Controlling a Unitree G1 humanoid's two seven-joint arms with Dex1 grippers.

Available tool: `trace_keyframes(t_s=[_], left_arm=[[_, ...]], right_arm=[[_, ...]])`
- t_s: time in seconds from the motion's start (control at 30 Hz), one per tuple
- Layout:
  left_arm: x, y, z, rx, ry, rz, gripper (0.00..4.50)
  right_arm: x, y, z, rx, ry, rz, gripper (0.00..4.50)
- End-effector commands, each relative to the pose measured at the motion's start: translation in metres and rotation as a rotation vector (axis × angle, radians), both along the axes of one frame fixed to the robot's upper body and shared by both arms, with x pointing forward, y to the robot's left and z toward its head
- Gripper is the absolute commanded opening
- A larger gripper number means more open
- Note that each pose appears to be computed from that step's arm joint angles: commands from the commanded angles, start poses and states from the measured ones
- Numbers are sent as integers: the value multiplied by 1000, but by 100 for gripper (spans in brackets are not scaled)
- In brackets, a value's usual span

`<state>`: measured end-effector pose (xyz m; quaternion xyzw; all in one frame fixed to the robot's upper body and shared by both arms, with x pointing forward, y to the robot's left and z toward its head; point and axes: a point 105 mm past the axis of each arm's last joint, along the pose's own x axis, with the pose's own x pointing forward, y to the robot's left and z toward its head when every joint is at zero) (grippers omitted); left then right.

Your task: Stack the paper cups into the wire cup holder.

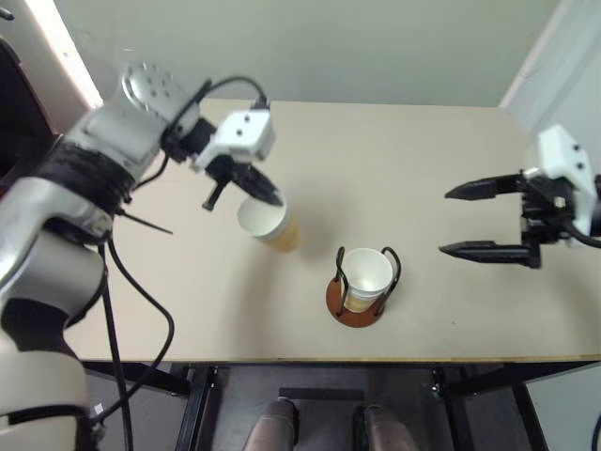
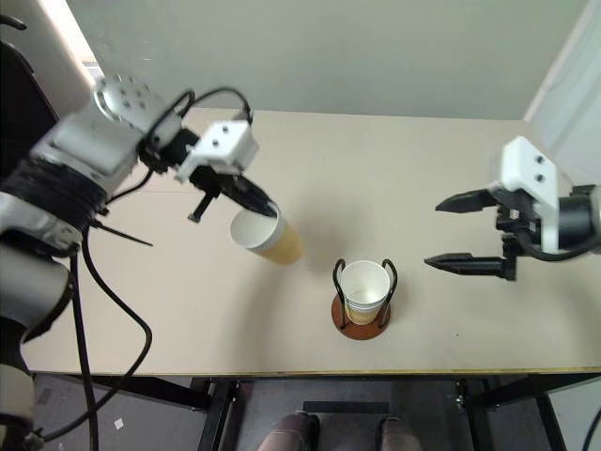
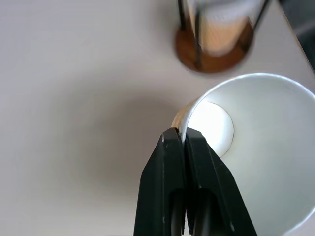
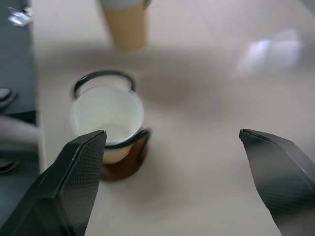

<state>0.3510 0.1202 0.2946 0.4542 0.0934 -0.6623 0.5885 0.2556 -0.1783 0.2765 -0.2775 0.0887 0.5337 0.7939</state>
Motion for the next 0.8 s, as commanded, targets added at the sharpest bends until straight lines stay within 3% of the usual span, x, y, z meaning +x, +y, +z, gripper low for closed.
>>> trace_keyframes(t_s=[0.03,0.13,0.23,0.43,0.8], left_arm=[[-20,-28,43,-69,-24,-133,2],[-31,-54,64,-102,-31,-210,2],[-37,-76,68,-83,-22,-267,2],[-32,-109,50,1,-36,-338,2],[-50,-130,19,53,41,-492,2]], right_arm=[[-16,-7,19,60,-55,12,450],[-19,-9,12,64,-41,-7,450],[-22,-4,8,72,-39,-1,450],[-29,6,6,80,-49,9,450],[-41,1,3,62,-39,-63,450]])
